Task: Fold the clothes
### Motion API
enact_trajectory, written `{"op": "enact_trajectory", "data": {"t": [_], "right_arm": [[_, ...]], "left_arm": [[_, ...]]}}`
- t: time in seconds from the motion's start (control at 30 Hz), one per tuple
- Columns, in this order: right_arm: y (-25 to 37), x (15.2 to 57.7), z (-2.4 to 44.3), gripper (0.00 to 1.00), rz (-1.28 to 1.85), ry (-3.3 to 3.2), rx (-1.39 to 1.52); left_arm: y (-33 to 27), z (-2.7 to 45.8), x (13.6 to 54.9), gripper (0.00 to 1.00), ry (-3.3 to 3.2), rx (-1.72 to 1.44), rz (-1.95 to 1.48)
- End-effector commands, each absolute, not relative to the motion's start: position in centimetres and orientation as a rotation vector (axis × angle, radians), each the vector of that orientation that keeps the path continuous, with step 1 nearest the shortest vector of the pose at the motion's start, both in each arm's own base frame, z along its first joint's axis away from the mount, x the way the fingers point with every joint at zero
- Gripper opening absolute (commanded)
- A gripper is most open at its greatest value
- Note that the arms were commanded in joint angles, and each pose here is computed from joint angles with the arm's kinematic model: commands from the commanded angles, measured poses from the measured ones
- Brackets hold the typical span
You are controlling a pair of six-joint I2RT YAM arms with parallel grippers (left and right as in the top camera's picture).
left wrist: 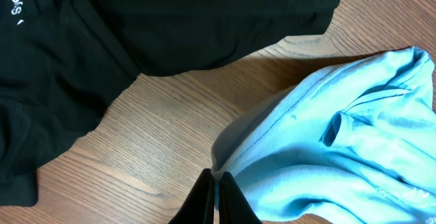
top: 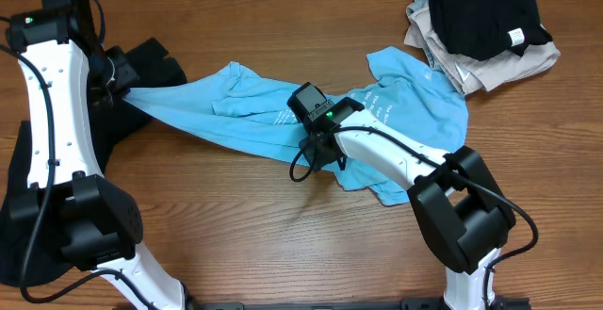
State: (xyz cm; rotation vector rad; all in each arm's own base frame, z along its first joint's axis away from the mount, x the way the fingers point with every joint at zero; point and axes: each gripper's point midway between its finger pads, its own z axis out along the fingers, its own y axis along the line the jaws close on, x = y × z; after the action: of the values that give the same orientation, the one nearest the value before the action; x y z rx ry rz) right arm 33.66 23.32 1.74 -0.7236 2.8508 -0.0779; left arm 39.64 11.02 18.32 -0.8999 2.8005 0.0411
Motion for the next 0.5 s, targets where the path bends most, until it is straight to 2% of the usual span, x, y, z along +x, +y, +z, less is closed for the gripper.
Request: {"op": "enact_trajectory", "data": {"t": [0.0, 0.2, 0.37, 0.47], "right_arm": [[21.5, 35.6, 2.1, 0.6, -0.23, 2.792, -0.634], [20.1, 37.0, 2.4, 0.57, -0.272, 2.77, -0.57], [18.7, 37.6, 2.3, 0.47, -0.27, 2.792, -0.522], [19.3, 37.3, 2.1, 0.44, -0.202, 2.815, -0.534]], "left_arm": [[11.0, 19.3, 40.2, 0.04, 2.778, -0.858, 0.059], [11.2, 19.3, 40.1, 0.04, 2.779, -0.855, 0.07], [11.2, 19.3, 40.2, 0.04, 2.778, -0.855, 0.07], [11.2, 19.3, 40.2, 0.04, 2.778, -0.855, 0.07]]}}
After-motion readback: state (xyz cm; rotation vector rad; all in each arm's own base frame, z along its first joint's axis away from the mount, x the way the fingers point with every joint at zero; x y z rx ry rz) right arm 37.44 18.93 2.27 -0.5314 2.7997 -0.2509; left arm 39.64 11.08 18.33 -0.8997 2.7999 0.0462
